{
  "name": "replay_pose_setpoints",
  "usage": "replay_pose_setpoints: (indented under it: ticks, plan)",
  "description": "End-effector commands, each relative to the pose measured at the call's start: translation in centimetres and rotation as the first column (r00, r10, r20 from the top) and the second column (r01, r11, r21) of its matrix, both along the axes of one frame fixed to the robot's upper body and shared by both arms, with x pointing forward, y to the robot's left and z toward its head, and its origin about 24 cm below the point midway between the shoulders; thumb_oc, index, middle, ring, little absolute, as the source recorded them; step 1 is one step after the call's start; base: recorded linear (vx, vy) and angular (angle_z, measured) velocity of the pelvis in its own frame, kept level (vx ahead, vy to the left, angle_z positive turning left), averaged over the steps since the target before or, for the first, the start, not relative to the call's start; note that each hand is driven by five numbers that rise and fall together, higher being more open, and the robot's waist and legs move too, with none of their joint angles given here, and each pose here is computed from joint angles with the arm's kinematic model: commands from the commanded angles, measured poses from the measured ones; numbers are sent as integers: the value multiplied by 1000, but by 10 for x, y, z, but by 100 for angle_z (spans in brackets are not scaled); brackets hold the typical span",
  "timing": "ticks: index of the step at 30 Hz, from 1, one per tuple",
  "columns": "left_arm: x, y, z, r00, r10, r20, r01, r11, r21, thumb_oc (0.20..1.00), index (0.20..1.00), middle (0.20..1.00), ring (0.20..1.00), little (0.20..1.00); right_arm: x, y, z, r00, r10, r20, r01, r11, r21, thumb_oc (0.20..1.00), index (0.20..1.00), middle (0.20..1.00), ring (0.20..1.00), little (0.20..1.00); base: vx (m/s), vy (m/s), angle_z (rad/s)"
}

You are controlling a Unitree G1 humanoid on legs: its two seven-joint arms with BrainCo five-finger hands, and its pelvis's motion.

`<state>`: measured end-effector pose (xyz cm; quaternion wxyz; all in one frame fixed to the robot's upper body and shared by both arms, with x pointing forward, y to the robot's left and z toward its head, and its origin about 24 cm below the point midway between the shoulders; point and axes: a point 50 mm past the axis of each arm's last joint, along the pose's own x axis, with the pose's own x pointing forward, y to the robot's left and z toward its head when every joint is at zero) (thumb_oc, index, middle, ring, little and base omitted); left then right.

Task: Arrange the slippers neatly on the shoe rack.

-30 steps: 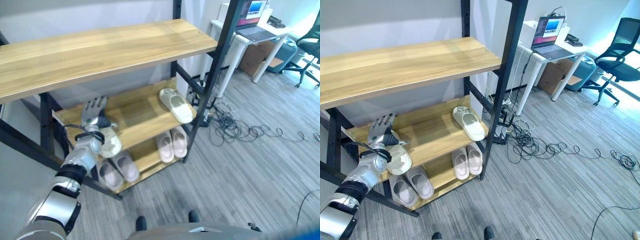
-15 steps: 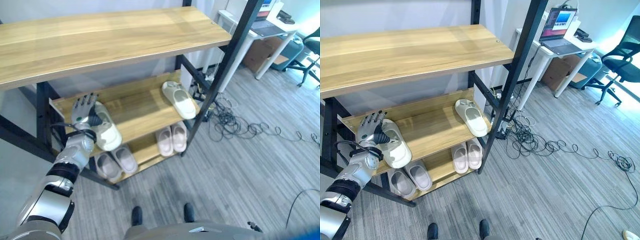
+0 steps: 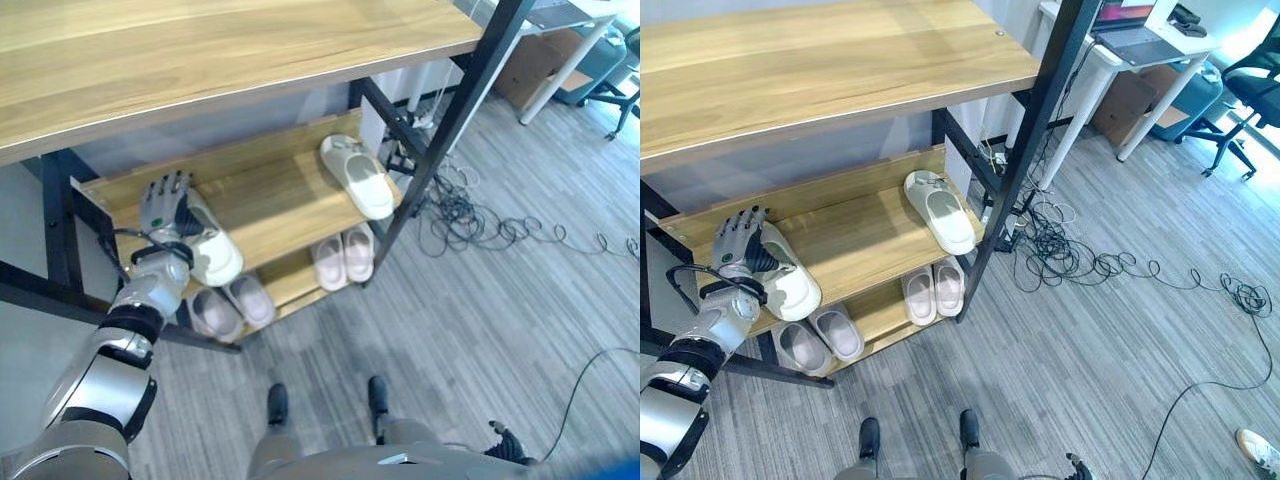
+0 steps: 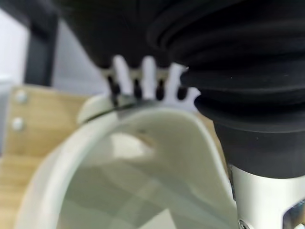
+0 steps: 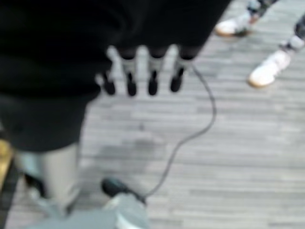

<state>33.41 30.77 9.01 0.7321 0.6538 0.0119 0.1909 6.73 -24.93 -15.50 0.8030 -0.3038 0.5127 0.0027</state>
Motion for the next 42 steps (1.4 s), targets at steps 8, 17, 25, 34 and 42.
replay_pose_setpoints:
  ticks: [8,17,25,34,42]
  plan:
    - [26,-10,36,991,28,133,-28,1000,0,200,200,200,200,200,35,-30,19,993,20,116,-11,996,-85,1000,1000,1000,1000,1000,0,0,0]
    - [31,-41,43,977,-147,158,133,987,90,200,200,200,200,200,32,-32,20,993,17,119,-6,996,-90,1000,1000,1000,1000,1000,0,0,0]
    - [40,-90,58,915,-368,165,302,896,324,200,200,200,200,200,50,-28,23,985,56,162,-39,993,-107,1000,1000,1000,1000,1000,-7,-16,-3]
    - [56,-111,88,891,-410,196,289,844,452,200,200,200,200,200,75,-33,36,964,97,248,-56,984,-168,1000,1000,1000,1000,1000,-20,10,-19]
    - [66,-119,108,886,-407,223,270,842,467,200,200,200,200,200,90,-28,40,949,104,298,-54,983,-174,1000,1000,1000,1000,1000,-2,0,-4]
